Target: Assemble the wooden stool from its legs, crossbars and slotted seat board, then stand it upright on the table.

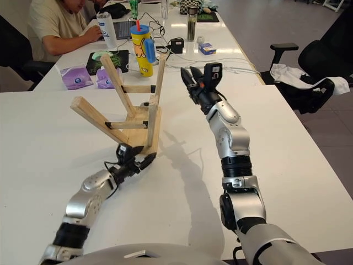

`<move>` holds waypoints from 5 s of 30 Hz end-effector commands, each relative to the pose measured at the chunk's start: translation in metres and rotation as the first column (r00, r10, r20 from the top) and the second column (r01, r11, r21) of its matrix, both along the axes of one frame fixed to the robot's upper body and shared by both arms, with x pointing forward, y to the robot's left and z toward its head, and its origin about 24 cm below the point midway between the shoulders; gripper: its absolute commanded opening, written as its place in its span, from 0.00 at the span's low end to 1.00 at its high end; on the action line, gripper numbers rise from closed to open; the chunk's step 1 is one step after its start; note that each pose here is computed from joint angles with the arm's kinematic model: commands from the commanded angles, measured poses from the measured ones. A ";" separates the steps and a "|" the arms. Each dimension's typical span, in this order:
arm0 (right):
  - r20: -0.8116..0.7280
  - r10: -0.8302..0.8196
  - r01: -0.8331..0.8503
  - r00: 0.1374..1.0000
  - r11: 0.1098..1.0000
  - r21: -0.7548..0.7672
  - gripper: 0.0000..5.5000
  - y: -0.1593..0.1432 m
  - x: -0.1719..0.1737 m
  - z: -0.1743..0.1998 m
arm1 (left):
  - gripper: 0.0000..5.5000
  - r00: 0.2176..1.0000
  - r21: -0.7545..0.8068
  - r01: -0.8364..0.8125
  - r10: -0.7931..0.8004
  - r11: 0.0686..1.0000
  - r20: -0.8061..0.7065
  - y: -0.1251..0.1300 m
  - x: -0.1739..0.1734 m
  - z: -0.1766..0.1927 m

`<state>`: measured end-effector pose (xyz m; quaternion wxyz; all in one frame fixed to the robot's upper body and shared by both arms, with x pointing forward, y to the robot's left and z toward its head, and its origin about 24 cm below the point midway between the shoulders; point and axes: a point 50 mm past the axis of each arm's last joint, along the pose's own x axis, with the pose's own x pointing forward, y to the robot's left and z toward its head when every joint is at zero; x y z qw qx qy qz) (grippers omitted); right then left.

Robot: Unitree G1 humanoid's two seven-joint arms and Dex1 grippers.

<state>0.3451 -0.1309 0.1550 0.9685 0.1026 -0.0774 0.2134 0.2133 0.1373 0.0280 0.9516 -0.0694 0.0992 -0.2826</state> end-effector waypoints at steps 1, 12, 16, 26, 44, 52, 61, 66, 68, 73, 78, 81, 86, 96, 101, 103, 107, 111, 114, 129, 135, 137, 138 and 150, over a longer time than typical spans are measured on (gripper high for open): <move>-0.168 -0.144 0.139 0.975 0.989 -0.039 0.31 -0.001 -0.028 -0.040 | 0.62 0.961 0.029 -0.229 0.221 0.973 0.164 0.036 -0.037 0.018; -0.194 -0.202 0.208 0.960 0.978 0.011 0.31 0.020 -0.067 -0.030 | 0.62 0.623 0.001 -0.719 0.643 0.695 0.445 0.105 0.011 0.093; -0.158 -0.107 0.117 0.982 0.992 0.052 0.31 0.051 -0.063 -0.011 | 0.62 0.687 0.022 -0.660 0.592 0.751 0.421 0.086 0.036 0.100; -0.354 0.077 -0.179 0.932 0.948 -0.263 0.31 0.090 -0.066 -0.061 | 0.62 0.788 0.130 -0.593 0.539 0.795 0.299 0.062 0.043 0.071; -0.088 0.473 -0.475 0.877 0.820 -0.320 0.31 0.060 0.023 -0.019 | 0.62 0.920 0.396 -0.378 0.388 0.837 0.057 0.073 -0.023 -0.001; -0.101 0.831 -0.812 0.547 0.497 -0.305 0.31 0.094 -0.019 -0.025 | 0.62 0.898 0.491 -0.356 0.436 0.795 -0.055 0.088 -0.010 -0.030; -0.214 0.749 -0.773 0.627 0.564 -0.290 0.31 0.139 -0.064 -0.056 | 0.62 0.881 0.461 -0.420 0.473 0.781 0.001 0.088 0.013 -0.024; -0.343 0.636 -0.688 0.692 0.725 -0.044 0.31 0.109 -0.117 -0.073 | 0.62 0.856 0.406 -0.476 0.517 0.780 0.010 0.071 0.006 -0.019; -0.436 0.592 -0.681 0.678 0.730 -0.068 0.31 0.082 -0.134 -0.083 | 0.62 0.828 0.397 -0.523 0.560 0.754 0.026 0.073 -0.004 -0.016; -0.537 0.337 -0.502 0.773 0.843 -0.194 0.31 0.011 -0.143 -0.104 | 0.62 0.791 0.432 -0.569 0.609 0.700 0.057 0.084 -0.034 -0.010; -0.476 0.026 -0.205 0.879 0.922 -0.329 0.31 -0.039 -0.130 -0.115 | 0.62 0.787 0.497 -0.549 0.615 0.672 0.038 0.098 -0.060 -0.014; -0.462 -0.065 -0.133 0.884 0.914 -0.383 0.31 -0.048 -0.112 -0.128 | 0.62 0.823 0.511 -0.493 0.567 0.704 0.012 0.093 -0.058 -0.018; -0.459 -0.021 -0.196 0.888 0.885 -0.421 0.31 -0.027 -0.079 -0.147 | 0.62 0.862 0.512 -0.407 0.503 0.757 -0.059 0.081 -0.044 -0.030; -0.493 0.059 -0.252 0.868 0.907 -0.336 0.05 -0.017 -0.078 -0.155 | 0.62 0.871 0.527 -0.353 0.477 0.773 -0.116 0.083 -0.050 -0.034; -0.494 0.137 -0.315 0.858 0.902 -0.297 0.00 0.002 -0.085 -0.156 | 0.62 0.880 0.523 -0.322 0.452 0.789 -0.142 0.077 -0.056 -0.035; -0.495 0.147 -0.319 0.856 0.904 -0.283 0.00 0.010 -0.087 -0.155 | 0.62 0.882 0.524 -0.314 0.447 0.792 -0.148 0.078 -0.056 -0.035; -0.502 0.156 -0.329 0.851 0.903 -0.277 0.00 0.015 -0.091 -0.155 | 0.62 0.888 0.533 -0.297 0.434 0.793 -0.151 0.082 -0.055 -0.032; -0.503 0.172 -0.343 0.847 0.900 -0.269 0.00 0.019 -0.093 -0.154 | 0.62 0.934 0.473 -0.189 0.307 0.861 -0.185 0.060 -0.051 -0.031; -0.485 0.233 -0.376 0.843 0.900 -0.220 0.00 0.026 -0.094 -0.145 | 0.62 0.969 0.318 -0.166 0.215 0.933 -0.123 0.040 -0.036 -0.009; -0.299 0.254 -0.296 0.920 0.949 -0.107 0.00 0.013 -0.070 -0.059 | 0.62 0.993 0.136 -0.119 0.120 0.984 0.003 0.032 -0.020 0.045; -0.262 0.236 -0.258 0.936 0.965 -0.053 0.00 0.008 -0.062 -0.042 | 0.62 0.985 0.045 -0.162 0.158 0.986 0.075 0.029 -0.007 0.070; -0.262 0.223 -0.242 0.939 0.969 -0.045 0.00 0.007 -0.060 -0.041 | 0.62 0.980 0.035 -0.178 0.175 0.983 0.091 0.029 -0.003 0.078; -0.262 0.217 -0.236 0.940 0.971 -0.043 0.00 0.007 -0.059 -0.040 | 0.62 0.980 0.035 -0.180 0.176 0.983 0.097 0.029 -0.001 0.081; -0.369 -0.253 0.188 0.894 0.961 -0.202 0.00 -0.060 -0.036 -0.079 | 0.62 0.995 0.152 -0.100 0.102 0.983 -0.004 0.045 -0.012 0.056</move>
